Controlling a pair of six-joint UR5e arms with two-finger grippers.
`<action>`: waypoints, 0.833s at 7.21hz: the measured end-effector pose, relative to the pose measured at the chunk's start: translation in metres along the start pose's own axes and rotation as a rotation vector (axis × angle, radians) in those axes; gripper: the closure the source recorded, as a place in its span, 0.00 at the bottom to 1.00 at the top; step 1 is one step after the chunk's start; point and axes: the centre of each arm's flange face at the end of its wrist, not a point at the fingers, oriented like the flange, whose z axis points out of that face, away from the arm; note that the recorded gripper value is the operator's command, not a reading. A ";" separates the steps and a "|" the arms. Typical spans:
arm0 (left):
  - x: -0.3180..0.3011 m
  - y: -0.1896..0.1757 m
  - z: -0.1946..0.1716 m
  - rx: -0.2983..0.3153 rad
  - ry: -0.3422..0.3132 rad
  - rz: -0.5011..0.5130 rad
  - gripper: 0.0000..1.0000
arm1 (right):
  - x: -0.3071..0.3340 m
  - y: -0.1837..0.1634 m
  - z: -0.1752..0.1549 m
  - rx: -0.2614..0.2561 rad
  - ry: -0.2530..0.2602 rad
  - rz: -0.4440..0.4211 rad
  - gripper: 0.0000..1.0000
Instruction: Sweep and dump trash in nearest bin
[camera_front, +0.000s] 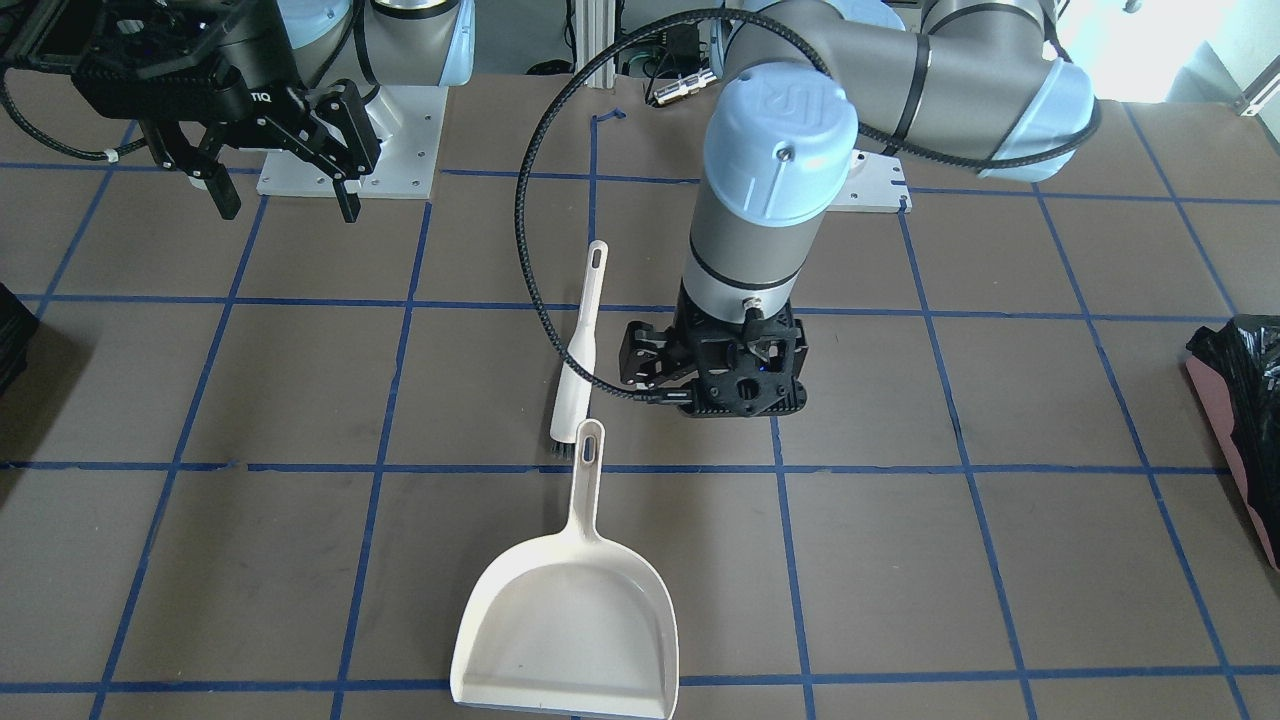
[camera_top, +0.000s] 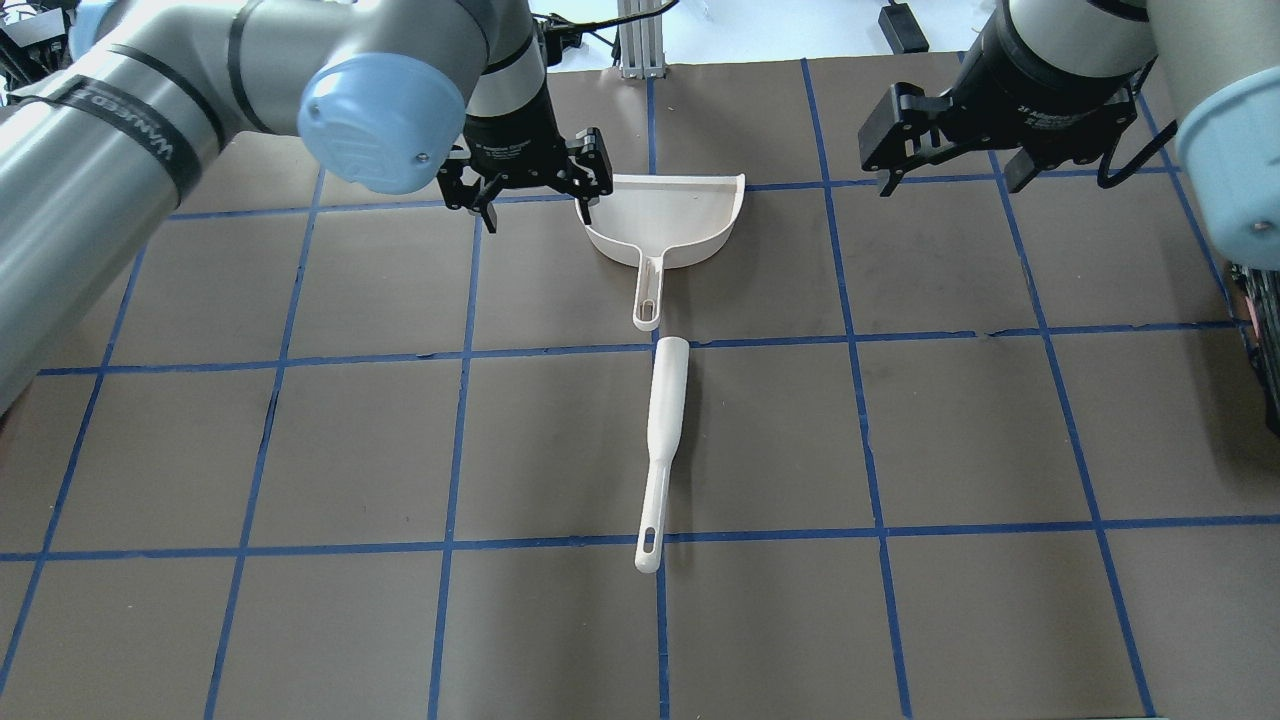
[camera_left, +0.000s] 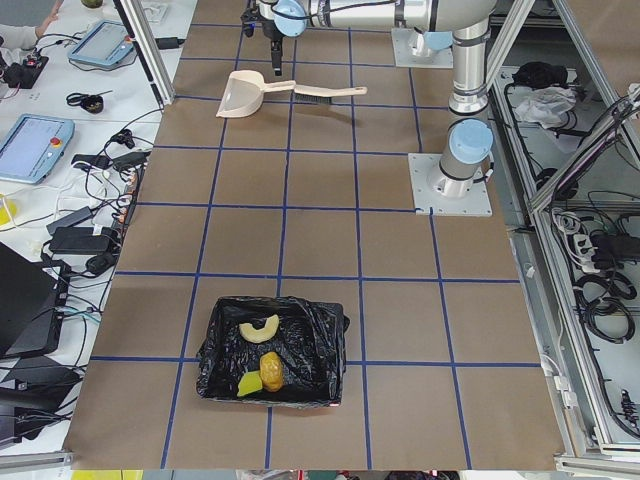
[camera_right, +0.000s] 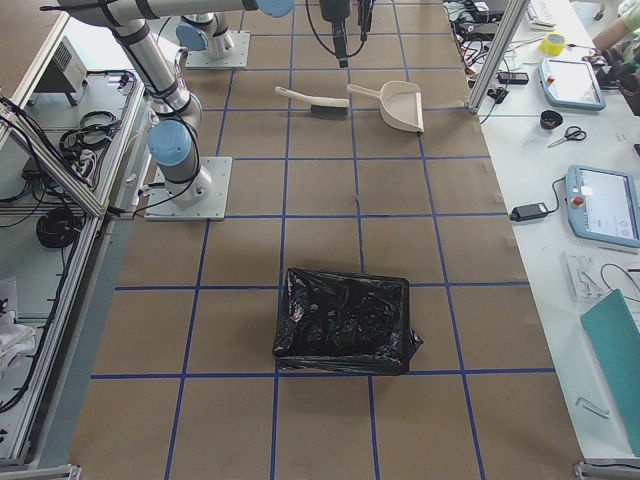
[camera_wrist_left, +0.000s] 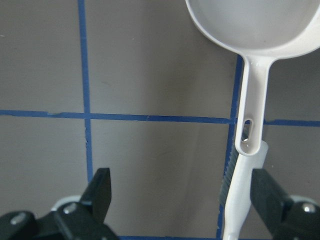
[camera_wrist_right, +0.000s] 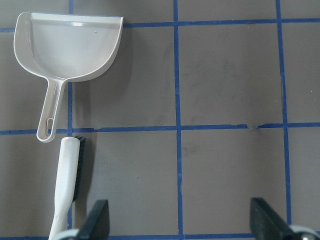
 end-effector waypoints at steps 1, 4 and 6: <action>-0.021 0.010 -0.018 0.000 -0.019 0.006 0.00 | 0.000 0.000 0.000 0.000 0.000 0.000 0.00; -0.064 0.060 -0.069 0.008 -0.029 0.024 0.00 | 0.000 0.000 0.000 0.000 0.000 0.000 0.00; -0.083 0.086 -0.105 0.072 -0.019 0.091 0.00 | 0.000 0.000 0.000 0.000 0.000 0.001 0.00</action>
